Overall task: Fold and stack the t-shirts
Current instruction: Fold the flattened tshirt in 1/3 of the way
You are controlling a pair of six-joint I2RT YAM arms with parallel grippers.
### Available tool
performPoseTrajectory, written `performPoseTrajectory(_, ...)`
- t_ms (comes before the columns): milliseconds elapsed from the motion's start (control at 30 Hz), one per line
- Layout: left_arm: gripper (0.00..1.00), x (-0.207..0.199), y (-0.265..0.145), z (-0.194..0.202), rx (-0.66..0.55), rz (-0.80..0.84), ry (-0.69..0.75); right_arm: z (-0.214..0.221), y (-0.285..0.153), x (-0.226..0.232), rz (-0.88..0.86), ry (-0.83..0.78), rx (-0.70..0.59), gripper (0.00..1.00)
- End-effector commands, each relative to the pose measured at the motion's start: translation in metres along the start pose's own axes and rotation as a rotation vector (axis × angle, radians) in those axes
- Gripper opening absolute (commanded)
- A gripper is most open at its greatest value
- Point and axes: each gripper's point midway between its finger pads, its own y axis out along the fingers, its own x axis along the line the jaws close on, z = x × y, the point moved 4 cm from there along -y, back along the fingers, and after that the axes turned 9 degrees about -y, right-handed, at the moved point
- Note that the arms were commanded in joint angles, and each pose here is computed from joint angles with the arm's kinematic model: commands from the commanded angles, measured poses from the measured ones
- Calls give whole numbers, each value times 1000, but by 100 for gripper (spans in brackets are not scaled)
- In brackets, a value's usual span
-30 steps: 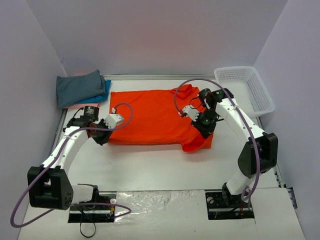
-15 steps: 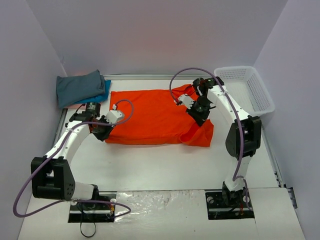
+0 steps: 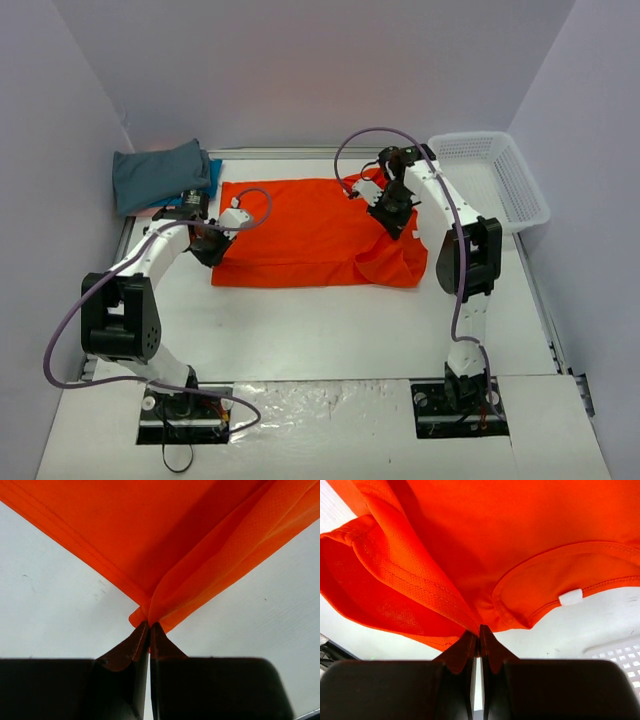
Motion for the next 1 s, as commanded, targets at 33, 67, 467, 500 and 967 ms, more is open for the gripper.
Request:
performPoseTrajectory(33, 2, 15, -3, -23, -34, -41, 10, 5, -7, -5, 8, 24, 52, 0)
performPoseTrajectory(67, 2, 16, -2, -23, -29, -40, 12, 3, -6, -9, 14, 25, 52, 0)
performPoseTrajectory(467, 2, 28, 25, -25, 29, -30, -9, -6, 20, -33, 8, 13, 67, 0)
performPoseTrajectory(500, 3, 31, 27, -23, 41, -47, -12, -7, 23, -34, 5, 12, 70, 0)
performPoseTrajectory(967, 37, 42, 18, -33, 15, -131, -56, -28, 36, -74, 114, 70, -3, 22)
